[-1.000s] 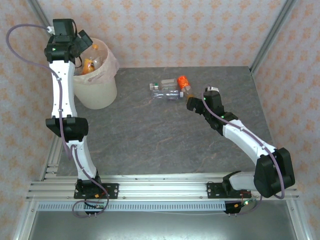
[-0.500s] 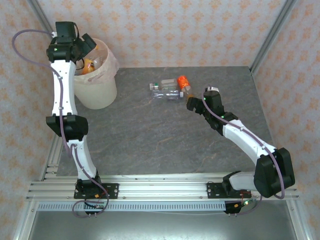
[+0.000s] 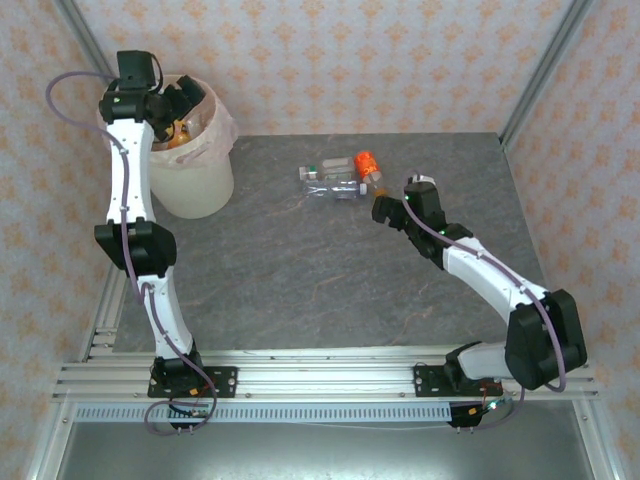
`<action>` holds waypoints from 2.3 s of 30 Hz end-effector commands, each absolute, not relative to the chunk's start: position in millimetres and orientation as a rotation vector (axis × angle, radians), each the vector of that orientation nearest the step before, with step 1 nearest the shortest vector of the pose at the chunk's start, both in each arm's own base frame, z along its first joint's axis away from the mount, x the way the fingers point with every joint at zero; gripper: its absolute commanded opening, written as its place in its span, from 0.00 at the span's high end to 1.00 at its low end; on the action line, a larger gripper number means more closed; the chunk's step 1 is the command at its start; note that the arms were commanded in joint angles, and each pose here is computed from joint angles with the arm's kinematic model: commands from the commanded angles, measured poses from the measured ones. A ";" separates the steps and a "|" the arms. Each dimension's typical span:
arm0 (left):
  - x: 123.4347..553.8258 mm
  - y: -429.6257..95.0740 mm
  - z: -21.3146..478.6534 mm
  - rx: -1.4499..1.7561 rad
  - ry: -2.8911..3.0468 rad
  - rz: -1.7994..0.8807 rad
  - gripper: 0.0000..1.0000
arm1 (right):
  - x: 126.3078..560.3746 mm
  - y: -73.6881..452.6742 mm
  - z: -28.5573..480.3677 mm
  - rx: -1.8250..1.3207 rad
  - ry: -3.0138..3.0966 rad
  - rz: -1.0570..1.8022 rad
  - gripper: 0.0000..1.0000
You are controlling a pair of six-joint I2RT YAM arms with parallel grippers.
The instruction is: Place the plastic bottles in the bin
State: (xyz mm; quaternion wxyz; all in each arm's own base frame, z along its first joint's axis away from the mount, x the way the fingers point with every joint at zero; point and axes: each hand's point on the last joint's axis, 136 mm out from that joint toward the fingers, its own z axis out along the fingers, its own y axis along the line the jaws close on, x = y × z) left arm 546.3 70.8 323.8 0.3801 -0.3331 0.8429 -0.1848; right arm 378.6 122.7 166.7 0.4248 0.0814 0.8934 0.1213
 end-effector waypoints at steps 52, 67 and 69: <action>436.4 -149.1 313.6 -0.422 2.125 -0.607 0.00 | 523.1 141.6 28.9 -0.439 2.819 0.257 0.38; 442.4 -219.2 297.0 -0.258 2.181 -0.789 0.00 | 493.7 124.4 111.1 -0.317 2.605 0.173 0.64; 444.1 -233.7 293.1 -0.221 2.197 -0.827 0.00 | 478.7 131.3 124.2 -0.303 2.561 0.257 0.64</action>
